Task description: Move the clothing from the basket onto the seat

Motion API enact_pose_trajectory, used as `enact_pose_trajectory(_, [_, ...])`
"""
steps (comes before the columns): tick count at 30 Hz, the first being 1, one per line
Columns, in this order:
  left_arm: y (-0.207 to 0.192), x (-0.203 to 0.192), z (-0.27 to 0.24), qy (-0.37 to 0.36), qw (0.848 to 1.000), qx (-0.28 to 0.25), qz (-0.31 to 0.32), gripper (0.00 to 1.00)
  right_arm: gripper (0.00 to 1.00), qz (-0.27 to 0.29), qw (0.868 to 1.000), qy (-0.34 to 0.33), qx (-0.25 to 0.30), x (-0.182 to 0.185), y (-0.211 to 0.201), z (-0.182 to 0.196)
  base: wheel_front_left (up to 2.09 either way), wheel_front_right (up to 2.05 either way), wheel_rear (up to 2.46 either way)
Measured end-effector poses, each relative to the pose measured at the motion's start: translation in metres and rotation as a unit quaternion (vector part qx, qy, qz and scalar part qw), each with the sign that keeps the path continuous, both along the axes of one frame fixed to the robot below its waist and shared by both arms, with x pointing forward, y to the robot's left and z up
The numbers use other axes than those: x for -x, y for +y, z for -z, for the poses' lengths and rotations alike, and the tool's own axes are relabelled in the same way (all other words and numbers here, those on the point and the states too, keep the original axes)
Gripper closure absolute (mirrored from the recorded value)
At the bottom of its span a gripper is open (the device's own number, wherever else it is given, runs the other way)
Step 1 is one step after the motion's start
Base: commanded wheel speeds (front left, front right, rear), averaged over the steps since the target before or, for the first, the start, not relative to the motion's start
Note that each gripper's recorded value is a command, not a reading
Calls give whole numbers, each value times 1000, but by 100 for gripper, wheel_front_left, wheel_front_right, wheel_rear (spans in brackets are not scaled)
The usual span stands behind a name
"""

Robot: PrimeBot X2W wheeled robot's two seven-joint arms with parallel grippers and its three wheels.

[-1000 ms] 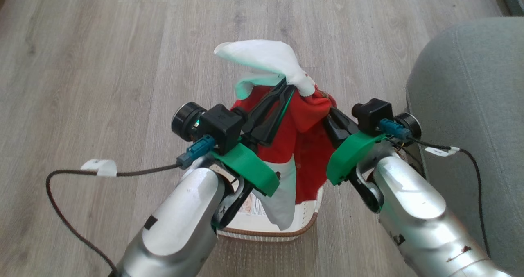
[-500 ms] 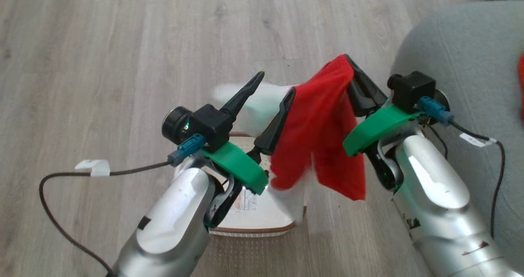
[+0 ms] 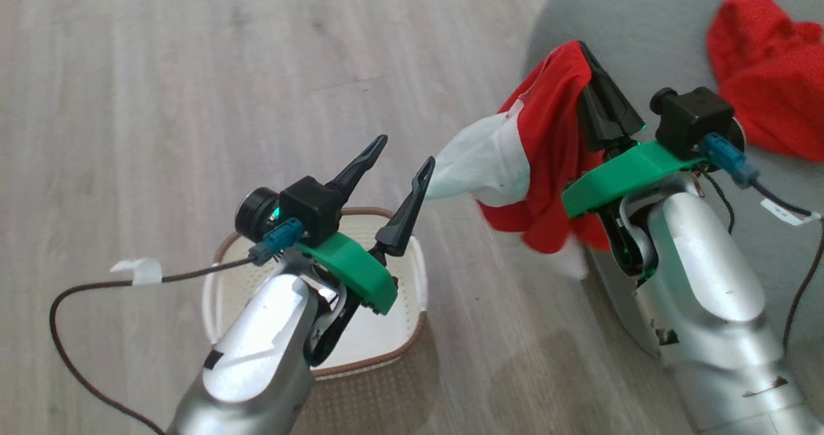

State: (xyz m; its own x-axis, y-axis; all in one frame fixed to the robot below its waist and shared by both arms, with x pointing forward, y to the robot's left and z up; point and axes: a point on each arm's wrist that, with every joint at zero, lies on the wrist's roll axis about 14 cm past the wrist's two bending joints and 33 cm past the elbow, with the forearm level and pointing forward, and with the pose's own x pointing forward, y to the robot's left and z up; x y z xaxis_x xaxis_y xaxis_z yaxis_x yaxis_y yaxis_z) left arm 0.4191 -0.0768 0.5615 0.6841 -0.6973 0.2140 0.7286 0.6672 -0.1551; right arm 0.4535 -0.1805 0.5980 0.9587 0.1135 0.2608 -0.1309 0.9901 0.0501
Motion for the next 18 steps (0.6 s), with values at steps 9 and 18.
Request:
enact_pose_trajectory(9, [-45,17,22,20,997,-13,74,0,100,71,997,-25,10,32,-54,-19,0,0,0])
enact_pose_trajectory(18, [-98,51,31,28,986,-19,164,0,100,143,988,-48,29,75,-104,-39,0,0,0])
